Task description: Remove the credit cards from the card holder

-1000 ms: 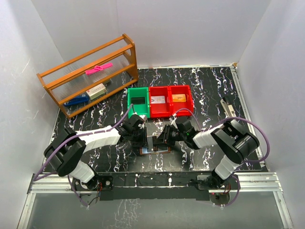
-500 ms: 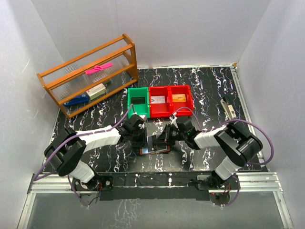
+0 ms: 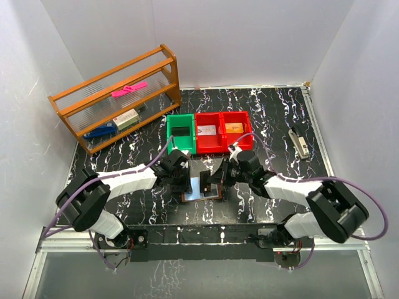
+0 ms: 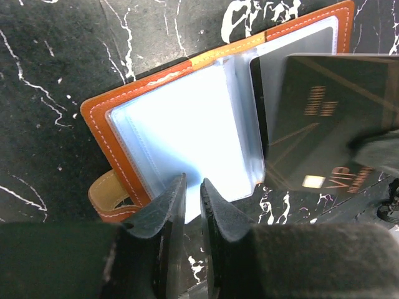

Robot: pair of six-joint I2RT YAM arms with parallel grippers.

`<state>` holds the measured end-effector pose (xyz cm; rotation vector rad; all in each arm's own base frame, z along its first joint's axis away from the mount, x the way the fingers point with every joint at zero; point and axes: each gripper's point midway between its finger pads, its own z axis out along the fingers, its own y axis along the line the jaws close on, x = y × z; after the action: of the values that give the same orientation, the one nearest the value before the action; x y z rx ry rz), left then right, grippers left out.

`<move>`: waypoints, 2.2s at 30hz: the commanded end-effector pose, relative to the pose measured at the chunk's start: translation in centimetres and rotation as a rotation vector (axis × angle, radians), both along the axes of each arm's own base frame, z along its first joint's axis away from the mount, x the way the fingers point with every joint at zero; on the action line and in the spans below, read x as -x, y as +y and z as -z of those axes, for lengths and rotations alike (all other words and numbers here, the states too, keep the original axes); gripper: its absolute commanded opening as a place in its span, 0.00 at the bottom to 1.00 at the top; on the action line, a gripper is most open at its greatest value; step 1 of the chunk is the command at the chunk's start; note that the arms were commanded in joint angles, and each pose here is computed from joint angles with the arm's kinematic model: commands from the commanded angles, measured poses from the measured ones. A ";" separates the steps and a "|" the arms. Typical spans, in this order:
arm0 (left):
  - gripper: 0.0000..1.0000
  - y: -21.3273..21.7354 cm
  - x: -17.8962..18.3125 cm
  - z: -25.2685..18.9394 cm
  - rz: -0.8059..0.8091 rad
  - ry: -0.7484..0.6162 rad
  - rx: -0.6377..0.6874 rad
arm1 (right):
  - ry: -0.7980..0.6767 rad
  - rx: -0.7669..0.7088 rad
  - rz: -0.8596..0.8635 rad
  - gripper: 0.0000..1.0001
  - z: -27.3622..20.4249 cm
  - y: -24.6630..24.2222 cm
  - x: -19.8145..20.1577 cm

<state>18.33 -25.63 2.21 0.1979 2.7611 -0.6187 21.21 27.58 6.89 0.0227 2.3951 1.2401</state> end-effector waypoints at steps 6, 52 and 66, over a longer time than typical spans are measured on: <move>0.28 1.0 -0.3 -1.4 -0.028 -0.056 -0.012 | -0.387 0.025 0.057 0.00 -6.7 -1.9 -2.7; 0.99 21.4 -4.4 -16.0 -0.487 -0.567 -0.320 | -1.209 0.997 -0.499 0.00 -10.8 10.3 -19.4; 0.99 21.1 -5.1 -16.4 -0.481 -0.609 -0.301 | -1.257 1.093 -0.559 0.00 -7.7 11.5 -24.3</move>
<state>23.43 -5.25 18.32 -0.1791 2.1936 -0.0340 42.61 38.51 11.05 -1.4114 1.6547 -0.1418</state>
